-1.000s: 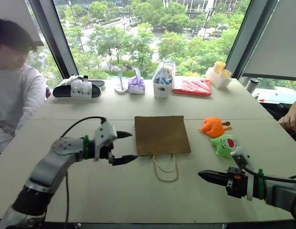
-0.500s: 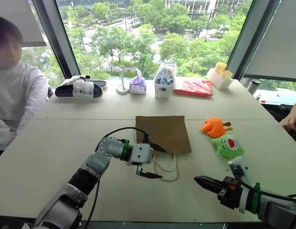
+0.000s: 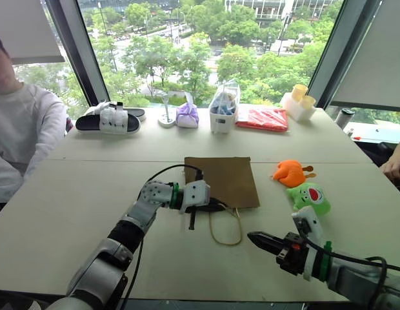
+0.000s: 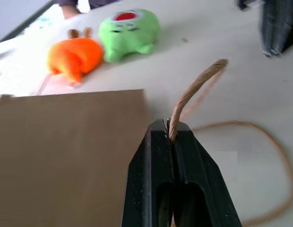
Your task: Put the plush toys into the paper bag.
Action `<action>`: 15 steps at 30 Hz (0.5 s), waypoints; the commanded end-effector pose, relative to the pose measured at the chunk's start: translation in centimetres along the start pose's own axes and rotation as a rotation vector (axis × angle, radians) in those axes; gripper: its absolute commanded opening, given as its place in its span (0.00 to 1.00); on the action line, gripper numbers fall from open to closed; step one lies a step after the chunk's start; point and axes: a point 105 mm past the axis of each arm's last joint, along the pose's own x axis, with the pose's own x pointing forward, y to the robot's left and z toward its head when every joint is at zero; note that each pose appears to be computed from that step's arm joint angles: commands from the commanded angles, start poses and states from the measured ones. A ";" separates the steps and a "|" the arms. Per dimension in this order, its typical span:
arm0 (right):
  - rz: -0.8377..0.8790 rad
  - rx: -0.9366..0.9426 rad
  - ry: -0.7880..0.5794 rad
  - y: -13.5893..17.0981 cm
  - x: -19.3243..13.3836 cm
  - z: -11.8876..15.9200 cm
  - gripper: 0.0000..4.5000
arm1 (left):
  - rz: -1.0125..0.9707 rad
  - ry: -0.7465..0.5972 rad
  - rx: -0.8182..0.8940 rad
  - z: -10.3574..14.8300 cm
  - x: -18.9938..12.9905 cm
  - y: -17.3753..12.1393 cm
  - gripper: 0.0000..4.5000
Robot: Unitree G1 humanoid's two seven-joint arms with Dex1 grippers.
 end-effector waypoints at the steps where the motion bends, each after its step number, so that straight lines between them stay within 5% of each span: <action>1: -0.069 -0.069 -0.058 -0.6 1.7 1.1 0.00 | 0.143 -0.128 -0.121 3.3 -1.0 3.5 0.00; 6: -0.158 -0.101 -0.119 -1.7 4.4 2.4 0.00 | 0.164 -0.267 -0.313 6.0 -1.6 4.4 0.00; 15: -0.244 -0.133 -0.196 -3.3 6.4 4.2 0.00 | 0.187 -0.306 -0.432 6.7 -1.4 4.6 0.00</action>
